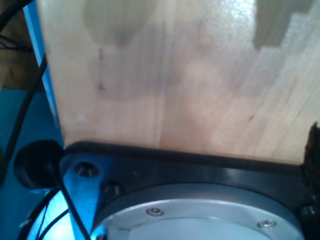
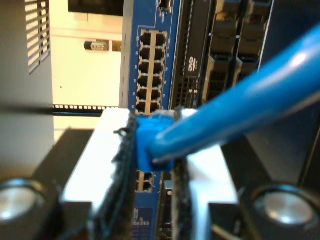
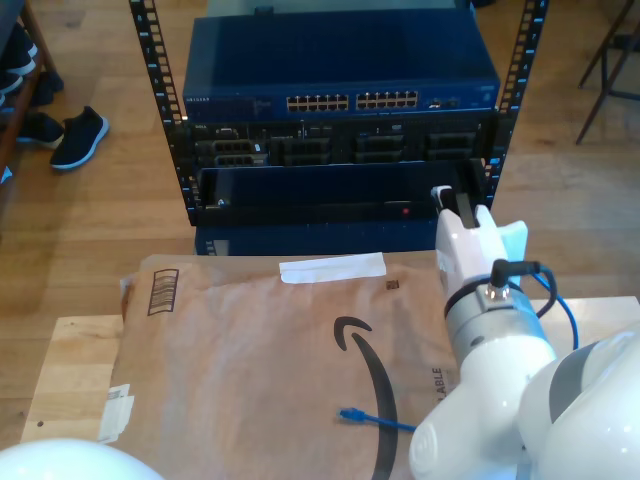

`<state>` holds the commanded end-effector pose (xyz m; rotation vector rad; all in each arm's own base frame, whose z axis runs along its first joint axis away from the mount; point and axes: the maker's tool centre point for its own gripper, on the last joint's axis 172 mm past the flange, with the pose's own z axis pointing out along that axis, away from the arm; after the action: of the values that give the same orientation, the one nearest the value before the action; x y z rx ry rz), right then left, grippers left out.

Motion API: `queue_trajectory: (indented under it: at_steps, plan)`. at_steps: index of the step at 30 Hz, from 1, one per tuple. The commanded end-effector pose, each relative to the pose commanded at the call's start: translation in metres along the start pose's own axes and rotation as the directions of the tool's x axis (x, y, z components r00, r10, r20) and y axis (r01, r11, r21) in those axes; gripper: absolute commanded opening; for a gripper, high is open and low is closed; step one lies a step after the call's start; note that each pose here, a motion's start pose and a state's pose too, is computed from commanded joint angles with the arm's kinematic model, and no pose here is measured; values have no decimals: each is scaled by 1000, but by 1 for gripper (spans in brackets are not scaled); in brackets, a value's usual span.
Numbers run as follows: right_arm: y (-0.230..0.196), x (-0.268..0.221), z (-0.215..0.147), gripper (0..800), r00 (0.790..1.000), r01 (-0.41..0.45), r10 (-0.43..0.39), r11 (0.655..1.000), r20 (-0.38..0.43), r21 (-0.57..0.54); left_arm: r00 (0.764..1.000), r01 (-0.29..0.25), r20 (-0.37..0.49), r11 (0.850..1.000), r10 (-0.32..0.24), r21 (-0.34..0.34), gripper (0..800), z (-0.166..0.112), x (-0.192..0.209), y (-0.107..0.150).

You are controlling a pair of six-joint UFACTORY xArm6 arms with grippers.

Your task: Grab the cable and plug it in

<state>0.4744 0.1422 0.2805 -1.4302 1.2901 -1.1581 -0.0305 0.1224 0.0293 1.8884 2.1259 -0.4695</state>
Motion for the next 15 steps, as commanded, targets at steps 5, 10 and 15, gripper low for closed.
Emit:
queue_trajectory:
  at_steps: [5, 10, 15]
  plan:
    - [-19, 1, 7, 2, 999, -30, 31, 998, -19, 48, 1000, 0, 0, 1000, 0, 0, 800, 0, 0, 0]
    - [-40, -4, 13, 0, 998, -50, 55, 990, -38, 135, 1000, 0, -2, 1000, 0, 0, 800, -1, 1, 0]
    - [-49, -18, 34, 0, 996, -69, 76, 986, -37, 154, 1000, 2, -1, 1000, -2, -1, 800, -1, 1, 0]
